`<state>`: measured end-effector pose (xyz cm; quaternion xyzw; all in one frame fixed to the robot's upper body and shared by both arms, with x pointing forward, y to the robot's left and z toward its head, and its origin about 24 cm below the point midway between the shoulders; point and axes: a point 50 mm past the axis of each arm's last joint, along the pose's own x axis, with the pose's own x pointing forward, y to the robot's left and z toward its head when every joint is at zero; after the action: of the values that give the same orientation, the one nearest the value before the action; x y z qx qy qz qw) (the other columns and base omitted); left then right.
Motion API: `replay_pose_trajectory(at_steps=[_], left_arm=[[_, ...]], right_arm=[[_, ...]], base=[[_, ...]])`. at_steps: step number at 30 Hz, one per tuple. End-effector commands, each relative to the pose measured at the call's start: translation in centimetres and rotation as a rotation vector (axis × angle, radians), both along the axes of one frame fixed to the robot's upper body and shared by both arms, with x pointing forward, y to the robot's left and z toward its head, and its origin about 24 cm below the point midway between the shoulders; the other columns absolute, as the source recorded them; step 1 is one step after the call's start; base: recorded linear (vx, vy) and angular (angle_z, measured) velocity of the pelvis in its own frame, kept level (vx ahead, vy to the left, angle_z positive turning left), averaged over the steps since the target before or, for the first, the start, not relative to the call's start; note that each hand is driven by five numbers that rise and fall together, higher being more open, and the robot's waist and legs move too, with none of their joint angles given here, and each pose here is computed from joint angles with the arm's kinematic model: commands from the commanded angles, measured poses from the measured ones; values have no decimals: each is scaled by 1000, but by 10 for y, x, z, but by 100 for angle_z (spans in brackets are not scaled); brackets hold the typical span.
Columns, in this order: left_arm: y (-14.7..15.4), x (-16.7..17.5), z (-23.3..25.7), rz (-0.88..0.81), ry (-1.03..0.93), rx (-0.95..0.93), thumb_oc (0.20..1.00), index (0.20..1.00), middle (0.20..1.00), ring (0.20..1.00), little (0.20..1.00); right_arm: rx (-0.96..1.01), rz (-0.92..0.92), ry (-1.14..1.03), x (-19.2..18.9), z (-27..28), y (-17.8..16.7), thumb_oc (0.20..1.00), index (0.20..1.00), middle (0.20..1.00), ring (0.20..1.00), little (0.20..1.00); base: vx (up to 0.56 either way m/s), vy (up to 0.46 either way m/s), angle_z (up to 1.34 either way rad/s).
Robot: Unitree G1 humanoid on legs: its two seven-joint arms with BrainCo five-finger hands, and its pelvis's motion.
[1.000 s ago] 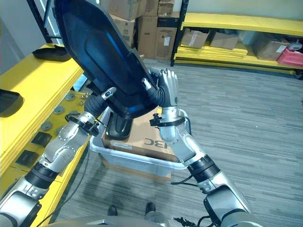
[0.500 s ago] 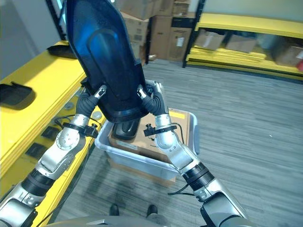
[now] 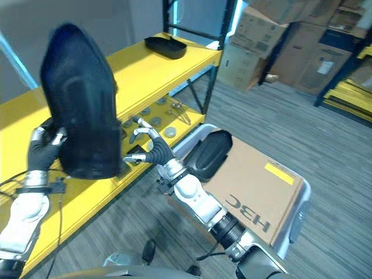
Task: Move parts from the plastic box to the shelf.
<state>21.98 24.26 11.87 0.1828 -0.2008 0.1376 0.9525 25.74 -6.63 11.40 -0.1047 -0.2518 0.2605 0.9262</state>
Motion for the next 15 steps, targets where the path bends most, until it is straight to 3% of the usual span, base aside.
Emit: replay_pose_trajectory(at_steps=[1,8,15], left_arm=[[-3,2,43,-112,-266,98,200,200,200,200,200],[-11,7,50,-142,-340,110,200,200,200,200,200],[-16,6,64,-226,-420,57,200,200,200,200,200]], right_arm=[[128,45,-166,-11,40,2,1000,1000,1000,1000,1000],[164,-11,-105,-10,19,-11,1000,1000,1000,1000,1000],[155,-139,-94,-3,4,-20,1000,1000,1000,1000,1000]], base=[[9,52,152],[11,180,166],[98,239,12]])
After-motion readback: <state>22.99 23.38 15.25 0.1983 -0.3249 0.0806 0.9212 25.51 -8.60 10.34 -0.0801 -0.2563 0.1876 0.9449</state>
